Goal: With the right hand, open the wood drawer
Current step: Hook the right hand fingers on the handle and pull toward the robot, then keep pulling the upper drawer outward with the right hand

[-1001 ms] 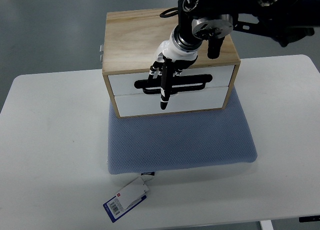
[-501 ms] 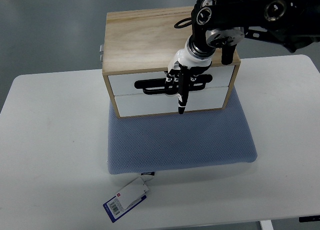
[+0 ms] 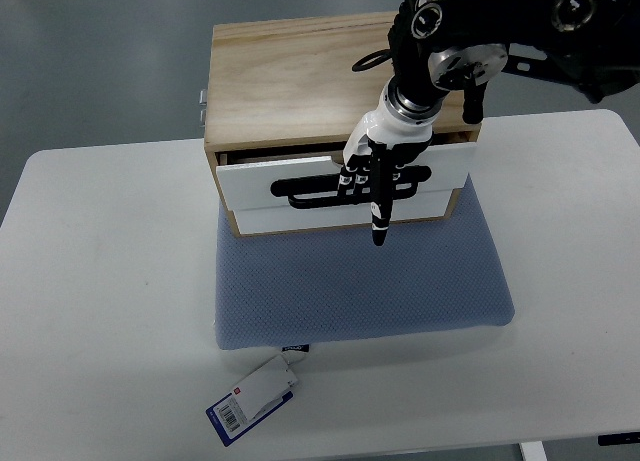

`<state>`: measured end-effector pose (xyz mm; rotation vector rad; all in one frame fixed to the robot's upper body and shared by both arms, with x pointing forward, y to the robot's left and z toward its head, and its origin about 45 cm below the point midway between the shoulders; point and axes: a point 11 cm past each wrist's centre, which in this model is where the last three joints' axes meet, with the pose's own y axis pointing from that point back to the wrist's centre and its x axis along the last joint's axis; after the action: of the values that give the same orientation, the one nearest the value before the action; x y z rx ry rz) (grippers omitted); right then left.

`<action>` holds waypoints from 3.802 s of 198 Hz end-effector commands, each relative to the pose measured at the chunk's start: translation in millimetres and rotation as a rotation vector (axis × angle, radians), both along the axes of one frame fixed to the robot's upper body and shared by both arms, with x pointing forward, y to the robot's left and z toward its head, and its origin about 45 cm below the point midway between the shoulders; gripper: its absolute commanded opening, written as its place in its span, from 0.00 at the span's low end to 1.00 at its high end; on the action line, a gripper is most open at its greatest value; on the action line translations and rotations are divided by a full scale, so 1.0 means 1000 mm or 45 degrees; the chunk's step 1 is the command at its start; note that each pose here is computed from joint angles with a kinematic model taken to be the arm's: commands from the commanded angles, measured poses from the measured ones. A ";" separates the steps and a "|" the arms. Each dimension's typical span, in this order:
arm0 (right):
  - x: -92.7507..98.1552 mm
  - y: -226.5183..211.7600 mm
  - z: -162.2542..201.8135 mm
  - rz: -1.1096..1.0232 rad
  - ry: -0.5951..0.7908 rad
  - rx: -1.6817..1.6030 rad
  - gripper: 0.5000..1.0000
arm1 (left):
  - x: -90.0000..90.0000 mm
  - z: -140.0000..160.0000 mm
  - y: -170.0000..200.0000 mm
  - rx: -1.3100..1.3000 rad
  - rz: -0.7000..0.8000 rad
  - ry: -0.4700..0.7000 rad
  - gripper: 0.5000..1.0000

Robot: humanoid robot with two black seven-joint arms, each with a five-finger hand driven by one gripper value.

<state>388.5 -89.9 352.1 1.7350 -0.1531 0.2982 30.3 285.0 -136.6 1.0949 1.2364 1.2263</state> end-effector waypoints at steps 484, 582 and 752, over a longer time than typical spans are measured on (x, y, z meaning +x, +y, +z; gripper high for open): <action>-0.026 -0.008 0.024 0.069 0.046 0.021 0.89 | 0.000 0.000 0.001 0.005 0.003 0.000 1.00; -0.025 -0.015 0.008 0.062 0.072 0.000 0.89 | 0.000 0.000 0.001 0.005 0.003 0.000 1.00; -0.041 -0.017 0.013 0.048 0.150 0.063 0.89 | 0.000 0.000 0.002 0.007 0.009 -0.001 1.00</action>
<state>350.4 -105.1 365.0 1.7945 -0.0491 0.2311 30.2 286.8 -136.6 1.0964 1.2374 1.2345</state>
